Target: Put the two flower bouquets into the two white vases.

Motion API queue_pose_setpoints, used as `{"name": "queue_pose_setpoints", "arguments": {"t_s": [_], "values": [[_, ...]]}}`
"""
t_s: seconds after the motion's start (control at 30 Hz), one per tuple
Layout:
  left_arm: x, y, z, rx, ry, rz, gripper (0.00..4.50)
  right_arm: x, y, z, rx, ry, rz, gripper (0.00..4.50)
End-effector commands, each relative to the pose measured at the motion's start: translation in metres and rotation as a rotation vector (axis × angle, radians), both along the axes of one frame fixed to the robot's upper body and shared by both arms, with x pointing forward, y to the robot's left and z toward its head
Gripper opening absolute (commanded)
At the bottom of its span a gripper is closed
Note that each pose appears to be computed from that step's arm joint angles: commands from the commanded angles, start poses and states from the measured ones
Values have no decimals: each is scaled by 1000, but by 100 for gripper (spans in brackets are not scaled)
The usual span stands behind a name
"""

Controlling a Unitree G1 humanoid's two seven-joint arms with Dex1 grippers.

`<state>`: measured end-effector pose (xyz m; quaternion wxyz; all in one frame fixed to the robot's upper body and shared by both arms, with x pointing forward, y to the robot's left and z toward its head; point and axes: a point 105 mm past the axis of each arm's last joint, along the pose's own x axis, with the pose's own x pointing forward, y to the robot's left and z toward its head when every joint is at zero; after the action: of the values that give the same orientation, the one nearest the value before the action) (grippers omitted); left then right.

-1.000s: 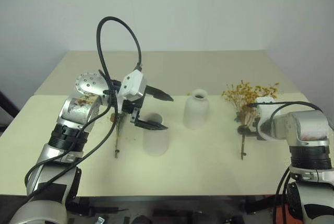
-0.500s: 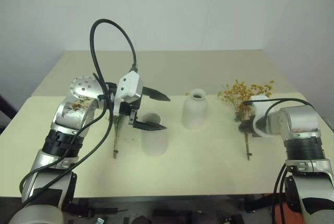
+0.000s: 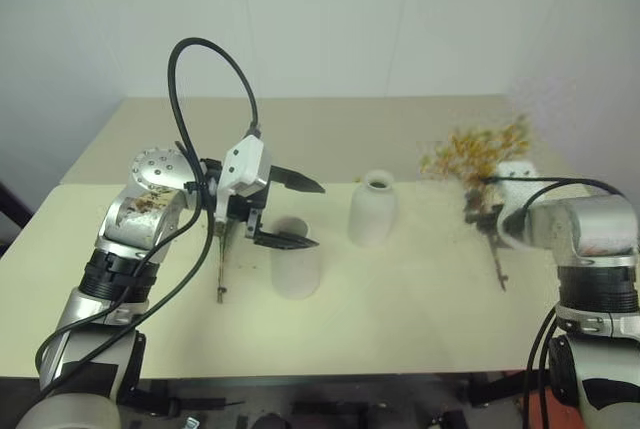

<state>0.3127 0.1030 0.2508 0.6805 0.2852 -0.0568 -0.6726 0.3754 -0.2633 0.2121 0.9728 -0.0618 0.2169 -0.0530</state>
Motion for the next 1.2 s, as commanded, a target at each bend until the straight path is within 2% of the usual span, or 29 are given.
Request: {"name": "queue_pose_setpoints", "arguments": {"t_s": [0.03,0.13,0.27,0.33,0.57,0.73,1.0,1.2], "values": [[-2,8,13,-38,-31,26,450,-2,12,76,-31,-417,30,18],[-4,17,10,-29,-12,43,450,-10,38,114,-12,-675,124,18],[-5,30,7,-15,6,87,450,-26,76,145,319,-948,299,18],[-5,36,8,-25,14,120,450,-29,92,150,405,-1015,345,18],[-4,54,10,-88,51,216,450,-28,133,146,504,-1089,464,18],[-8,61,5,-90,69,255,450,-24,168,122,467,-1070,572,18],[-10,61,4,-88,69,271,450,-8,181,101,405,-1070,595,18],[-11,61,7,-87,61,274,450,-7,174,103,385,-1099,584,18]]}}
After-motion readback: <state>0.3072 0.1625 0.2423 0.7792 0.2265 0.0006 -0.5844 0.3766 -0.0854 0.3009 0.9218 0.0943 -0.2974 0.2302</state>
